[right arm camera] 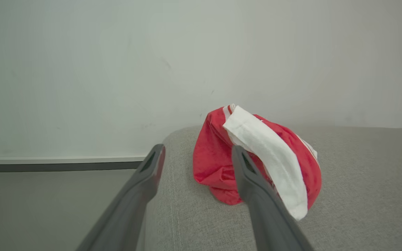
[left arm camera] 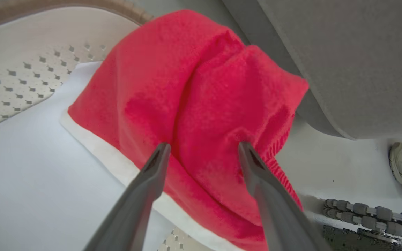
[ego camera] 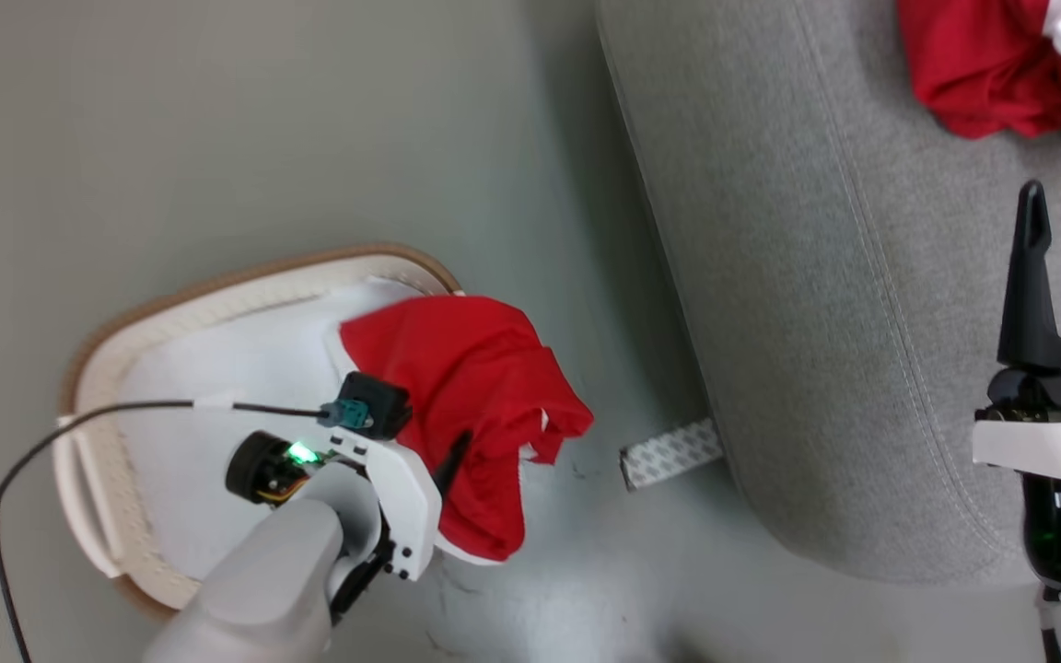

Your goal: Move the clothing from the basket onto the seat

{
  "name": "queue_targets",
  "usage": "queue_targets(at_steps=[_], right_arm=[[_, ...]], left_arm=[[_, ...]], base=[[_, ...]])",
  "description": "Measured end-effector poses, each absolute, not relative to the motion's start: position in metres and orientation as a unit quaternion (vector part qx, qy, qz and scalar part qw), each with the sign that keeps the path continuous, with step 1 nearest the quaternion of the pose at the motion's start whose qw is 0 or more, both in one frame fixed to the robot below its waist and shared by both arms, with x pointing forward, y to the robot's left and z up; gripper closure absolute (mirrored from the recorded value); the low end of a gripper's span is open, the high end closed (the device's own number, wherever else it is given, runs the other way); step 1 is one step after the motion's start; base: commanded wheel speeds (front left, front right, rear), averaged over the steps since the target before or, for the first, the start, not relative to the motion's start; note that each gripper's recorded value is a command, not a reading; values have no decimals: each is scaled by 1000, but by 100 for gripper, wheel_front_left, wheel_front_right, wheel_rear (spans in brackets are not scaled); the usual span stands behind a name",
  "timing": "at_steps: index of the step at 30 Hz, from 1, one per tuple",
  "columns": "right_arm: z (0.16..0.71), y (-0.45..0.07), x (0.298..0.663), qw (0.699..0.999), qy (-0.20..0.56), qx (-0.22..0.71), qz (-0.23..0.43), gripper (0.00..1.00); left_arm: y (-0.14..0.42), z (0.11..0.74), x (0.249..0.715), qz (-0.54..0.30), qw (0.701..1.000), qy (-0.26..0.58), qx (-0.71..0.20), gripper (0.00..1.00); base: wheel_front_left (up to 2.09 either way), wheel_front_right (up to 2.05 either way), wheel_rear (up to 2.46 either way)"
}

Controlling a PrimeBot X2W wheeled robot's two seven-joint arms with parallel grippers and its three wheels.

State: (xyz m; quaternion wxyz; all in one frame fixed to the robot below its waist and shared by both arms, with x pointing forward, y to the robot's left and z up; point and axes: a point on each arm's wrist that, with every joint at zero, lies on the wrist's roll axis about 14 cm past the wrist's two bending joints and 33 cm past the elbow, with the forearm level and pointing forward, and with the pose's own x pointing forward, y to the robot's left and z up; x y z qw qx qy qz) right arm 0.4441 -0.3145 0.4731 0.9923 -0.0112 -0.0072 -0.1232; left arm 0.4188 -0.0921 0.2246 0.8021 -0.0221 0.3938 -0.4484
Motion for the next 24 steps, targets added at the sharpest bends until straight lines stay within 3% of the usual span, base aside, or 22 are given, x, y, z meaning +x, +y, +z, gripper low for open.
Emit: queue_targets(at_steps=[15, 16, 17, 19, 20, 24], right_arm=[[440, -315, 450, 990, 34, -20, -135, 0], [440, -316, 450, 990, 34, -20, -136, 0], [439, -316, 450, 990, 35, -21, -136, 0], [438, -315, 451, 990, 36, -21, -135, 0], [438, -315, 451, 990, 36, -21, -135, 0], [439, -314, 453, 990, 34, -22, -133, 0]], left_arm=[[-102, 163, 383, -524, 692, 496, 30, 2], [-102, 161, 382, -526, 687, 500, 32, 18], [-103, 160, 380, -528, 683, 504, 32, 44], [-105, 160, 380, -532, 680, 504, 31, 85], [-106, 161, 382, -533, 680, 502, 30, 100], [-106, 164, 387, -536, 685, 493, 28, 100]], base=[[0, 0, 0], [0, 0, 0], [0, 0, 0], [0, 0, 0], [0, 0, 0], [0, 0, 0]])
